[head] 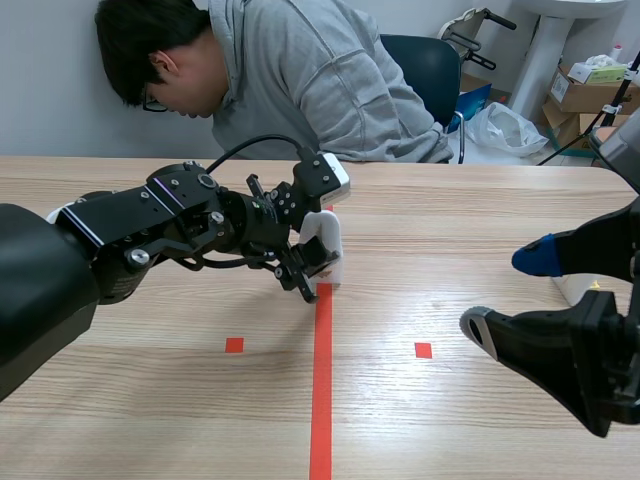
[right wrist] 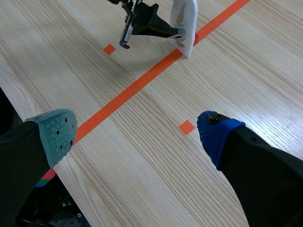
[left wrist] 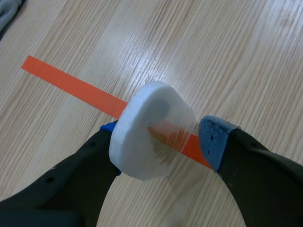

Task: Do the leaf sorting experiment

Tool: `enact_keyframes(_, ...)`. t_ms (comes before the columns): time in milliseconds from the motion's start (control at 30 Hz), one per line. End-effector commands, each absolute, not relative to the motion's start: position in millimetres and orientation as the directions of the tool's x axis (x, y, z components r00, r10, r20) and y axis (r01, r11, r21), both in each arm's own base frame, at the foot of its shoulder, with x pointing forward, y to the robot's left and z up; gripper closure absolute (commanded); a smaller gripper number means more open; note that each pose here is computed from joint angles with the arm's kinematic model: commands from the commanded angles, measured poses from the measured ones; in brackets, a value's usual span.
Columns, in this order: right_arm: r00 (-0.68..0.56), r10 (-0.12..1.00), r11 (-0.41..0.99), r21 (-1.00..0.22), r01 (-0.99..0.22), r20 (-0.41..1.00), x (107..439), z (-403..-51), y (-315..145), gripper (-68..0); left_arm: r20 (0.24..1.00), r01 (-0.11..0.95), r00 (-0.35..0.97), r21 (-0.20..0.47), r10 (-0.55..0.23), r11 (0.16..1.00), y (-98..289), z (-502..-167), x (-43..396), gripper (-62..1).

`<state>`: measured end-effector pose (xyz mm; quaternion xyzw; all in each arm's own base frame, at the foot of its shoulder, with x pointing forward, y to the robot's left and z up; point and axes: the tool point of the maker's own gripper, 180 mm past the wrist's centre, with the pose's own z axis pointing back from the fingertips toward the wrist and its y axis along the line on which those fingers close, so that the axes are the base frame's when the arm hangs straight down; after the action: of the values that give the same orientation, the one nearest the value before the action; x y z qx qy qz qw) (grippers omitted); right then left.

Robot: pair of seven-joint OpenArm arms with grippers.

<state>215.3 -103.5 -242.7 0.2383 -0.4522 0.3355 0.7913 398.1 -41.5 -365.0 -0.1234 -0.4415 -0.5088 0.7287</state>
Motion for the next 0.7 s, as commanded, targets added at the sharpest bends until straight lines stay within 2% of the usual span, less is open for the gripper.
enact_keyframes(0, 0.348, 0.297, 0.659, 0.073, -0.749, 0.889, 217.9, -236.7, -102.8, -51.9, 0.790, 0.845, 0.063, 0.283, -0.609, 0.454, -48.6, -349.2, 405.8, -24.4)
enact_keyframes(133, 0.348, 0.297, 0.659, 0.073, -0.749, 0.889, 217.9, -236.7, -102.8, -51.9, 0.790, 0.846, 0.064, 0.280, -0.609, 0.453, -48.8, -350.2, 404.9, -15.6)
enact_keyframes(367, 0.348, 0.297, 0.659, 0.073, -0.749, 0.889, 217.9, -236.7, -102.8, -51.9, 0.790, 0.848, 0.065, 0.278, -0.609, 0.451, -49.0, -350.6, 404.2, -6.0)
enact_keyframes(667, 0.348, 0.297, 0.659, 0.073, -0.749, 0.889, 217.9, -236.7, -102.8, -51.9, 0.789, 0.845, 0.082, 0.269, -0.609, 0.462, -46.7, -348.6, 405.7, -5.5)
